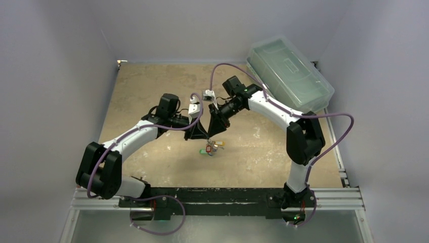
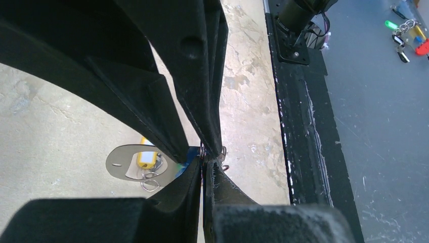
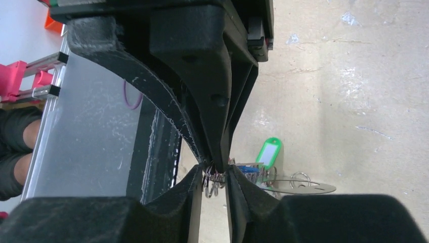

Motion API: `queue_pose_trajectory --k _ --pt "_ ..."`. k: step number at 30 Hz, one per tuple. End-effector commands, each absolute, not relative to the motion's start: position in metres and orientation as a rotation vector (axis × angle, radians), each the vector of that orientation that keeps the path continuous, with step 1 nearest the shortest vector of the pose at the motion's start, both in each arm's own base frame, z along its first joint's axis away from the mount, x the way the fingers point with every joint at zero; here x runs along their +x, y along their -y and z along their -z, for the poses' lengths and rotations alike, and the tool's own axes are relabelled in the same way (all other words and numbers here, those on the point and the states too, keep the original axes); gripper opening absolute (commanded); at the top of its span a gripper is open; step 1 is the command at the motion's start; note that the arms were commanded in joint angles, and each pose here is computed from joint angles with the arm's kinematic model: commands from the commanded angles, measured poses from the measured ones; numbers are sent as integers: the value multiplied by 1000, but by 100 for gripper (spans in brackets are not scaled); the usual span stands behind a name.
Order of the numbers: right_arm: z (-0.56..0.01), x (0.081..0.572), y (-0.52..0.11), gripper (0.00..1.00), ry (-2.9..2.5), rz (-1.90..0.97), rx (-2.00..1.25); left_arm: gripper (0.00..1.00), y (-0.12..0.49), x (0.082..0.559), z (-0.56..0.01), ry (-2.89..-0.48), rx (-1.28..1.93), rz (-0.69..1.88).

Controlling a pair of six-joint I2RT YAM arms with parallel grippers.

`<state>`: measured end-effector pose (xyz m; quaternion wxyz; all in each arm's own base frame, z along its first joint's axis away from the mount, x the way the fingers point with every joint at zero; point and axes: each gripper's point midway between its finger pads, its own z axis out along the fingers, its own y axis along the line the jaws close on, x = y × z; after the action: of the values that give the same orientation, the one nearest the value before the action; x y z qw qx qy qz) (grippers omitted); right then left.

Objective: Remove the keys from the keyring

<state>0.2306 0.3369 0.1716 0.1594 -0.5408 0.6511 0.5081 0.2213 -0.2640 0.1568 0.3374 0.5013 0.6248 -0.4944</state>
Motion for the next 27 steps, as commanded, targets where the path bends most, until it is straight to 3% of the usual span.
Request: queue_pose_trajectory --k 1,9,13,17,20,27 --pt "-180 232 -338 25 -1829 -1424 -1582 0 266 229 -159 -1607 1331 1251" --pt "-182 232 -338 0 -1807 -1422 -1593 0 266 228 -157 -1613 1331 1253" --pt "-187 232 -340 0 -1769 -1426 -1583 0 267 227 -161 -1606 1329 1275" --pt "-201 239 -343 0 -1701 -1426 -1513 17 261 230 -168 -1604 1294 1293" --pt "-208 242 -344 0 -1664 -1444 -1468 23 254 236 -171 -1599 1262 1291" --pt "-205 240 -345 0 -1635 -1474 -1433 22 246 239 -176 -1575 1240 1264"
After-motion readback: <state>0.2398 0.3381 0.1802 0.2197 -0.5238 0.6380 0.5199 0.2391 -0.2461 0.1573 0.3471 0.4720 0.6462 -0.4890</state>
